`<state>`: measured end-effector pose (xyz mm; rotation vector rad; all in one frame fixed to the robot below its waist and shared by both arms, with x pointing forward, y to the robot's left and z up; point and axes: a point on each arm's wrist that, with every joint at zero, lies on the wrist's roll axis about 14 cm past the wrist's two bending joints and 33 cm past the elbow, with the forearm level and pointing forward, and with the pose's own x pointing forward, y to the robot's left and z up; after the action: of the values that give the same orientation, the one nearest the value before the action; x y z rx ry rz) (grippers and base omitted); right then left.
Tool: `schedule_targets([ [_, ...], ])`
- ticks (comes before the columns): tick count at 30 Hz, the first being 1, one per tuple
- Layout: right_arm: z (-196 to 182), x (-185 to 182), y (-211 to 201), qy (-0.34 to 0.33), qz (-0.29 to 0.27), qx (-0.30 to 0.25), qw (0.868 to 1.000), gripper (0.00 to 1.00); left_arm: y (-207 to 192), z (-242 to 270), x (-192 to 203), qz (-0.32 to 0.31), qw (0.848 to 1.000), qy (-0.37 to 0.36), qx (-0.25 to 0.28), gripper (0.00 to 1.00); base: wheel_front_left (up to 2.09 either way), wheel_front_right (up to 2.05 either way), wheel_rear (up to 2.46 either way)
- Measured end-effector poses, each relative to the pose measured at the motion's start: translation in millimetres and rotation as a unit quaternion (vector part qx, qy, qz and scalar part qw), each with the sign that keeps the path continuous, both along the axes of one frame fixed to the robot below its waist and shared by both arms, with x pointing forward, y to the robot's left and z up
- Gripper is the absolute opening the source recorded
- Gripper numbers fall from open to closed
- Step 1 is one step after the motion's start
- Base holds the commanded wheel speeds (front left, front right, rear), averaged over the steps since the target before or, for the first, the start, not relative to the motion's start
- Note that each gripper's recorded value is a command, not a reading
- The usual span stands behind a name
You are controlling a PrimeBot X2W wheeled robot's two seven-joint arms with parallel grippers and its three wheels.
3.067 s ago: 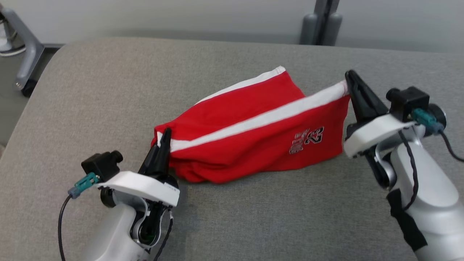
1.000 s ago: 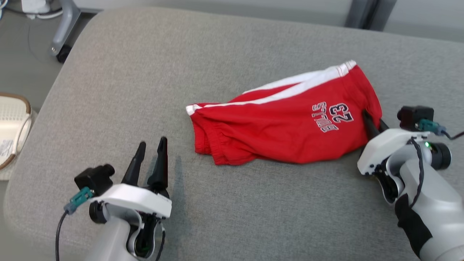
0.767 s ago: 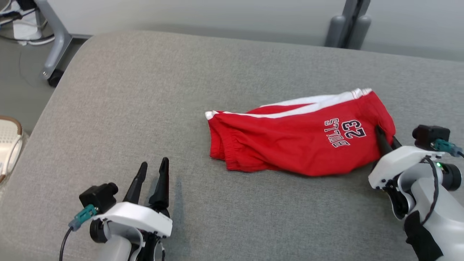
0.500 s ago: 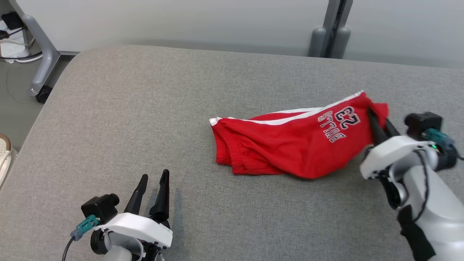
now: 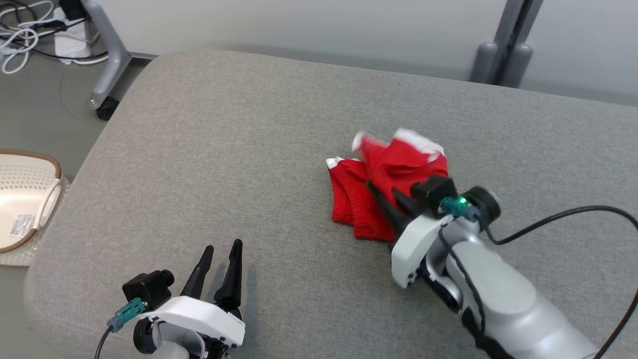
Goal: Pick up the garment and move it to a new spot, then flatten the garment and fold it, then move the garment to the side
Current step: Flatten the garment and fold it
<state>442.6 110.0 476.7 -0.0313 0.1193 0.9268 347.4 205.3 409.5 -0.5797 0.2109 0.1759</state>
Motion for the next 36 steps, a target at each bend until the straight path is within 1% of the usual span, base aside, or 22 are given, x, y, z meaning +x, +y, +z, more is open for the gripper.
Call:
schedule_targets([
  [1,-5,-8,6,0.012,0.013,-0.001,1.0,0.72,2,0,-2,0.003,1.0,0.001,0.0,1.0,0.0,0.0,0.0],
  [2,-12,-16,11,0.024,0.024,-0.002,0.999,1.0,4,0,-3,0.006,1.0,0.001,0.001,1.0,0.0,0.0,0.0],
  [5,-22,-34,20,0.054,0.044,0.002,0.998,1.0,6,-1,-5,0.011,1.0,0.004,0.002,1.0,0.0,0.0,0.0],
  [9,-23,-35,17,0.069,0.036,0.015,0.997,1.0,6,0,-1,0.011,1.0,0.002,0.004,1.0,0.0,0.0,0.0],
  [11,-22,-28,7,0.074,0.016,0.02,0.997,1.0,4,2,3,0.008,1.0,-0.001,0.006,1.0,0.0,0.0,0.0],
  [13,-13,-14,-6,0.069,-0.016,0.037,0.997,1.0,3,4,7,0.005,1.0,-0.005,0.01,1.0,0.0,0.0,0.0],
  [15,-1,3,-24,0.054,-0.052,0.054,0.996,1.0,2,6,12,0.001,1.0,-0.009,0.016,1.0,0.0,0.0,0.0],
  [17,1,13,-47,0.044,-0.088,0.058,0.993,1.0,0,8,17,-0.004,1.0,-0.013,0.02,1.0,0.0,0.0,0.0],
  [19,-1,20,-74,0.038,-0.13,0.058,0.989,1.0,-3,13,23,-0.012,0.999,-0.021,0.03,1.0,0.0,0.0,0.0],
  [22,0,27,-113,0.024,-0.191,0.066,0.979,1.0,-6,17,27,-0.016,0.999,-0.029,0.033,1.0,0.0,0.0,0.0],
  [24,-2,27,-141,0.023,-0.236,0.073,0.969,1.0,-7,18,26,-0.02,0.999,-0.03,0.039,1.0,0.0,0.0,0.0],
  [26,-7,23,-166,0.02,-0.271,0.068,0.96,1.0,-9,21,28,-0.025,0.998,-0.036,0.047,1.0,0.0,0.0,0.0],
  [29,-13,12,-192,0.017,-0.305,0.059,0.951,1.0,-12,24,28,-0.036,0.996,-0.041,0.065,1.0,0.0,0.0,0.0],
  [31,-14,4,-202,0.02,-0.318,0.064,0.946,1.0,-16,24,26,-0.046,0.995,-0.04,0.078,1.0,0.0,0.0,0.0],
  [33,-18,-5,-213,0.031,-0.335,0.073,0.939,1.0,-18,23,24,-0.049,0.995,-0.041,0.081,1.0,0.0,0.0,0.0],
  [36,-25,-20,-224,0.041,-0.349,0.074,0.933,1.0,-21,25,21,-0.057,0.993,-0.043,0.089,1.0,0.0,0.0,0.0],
])
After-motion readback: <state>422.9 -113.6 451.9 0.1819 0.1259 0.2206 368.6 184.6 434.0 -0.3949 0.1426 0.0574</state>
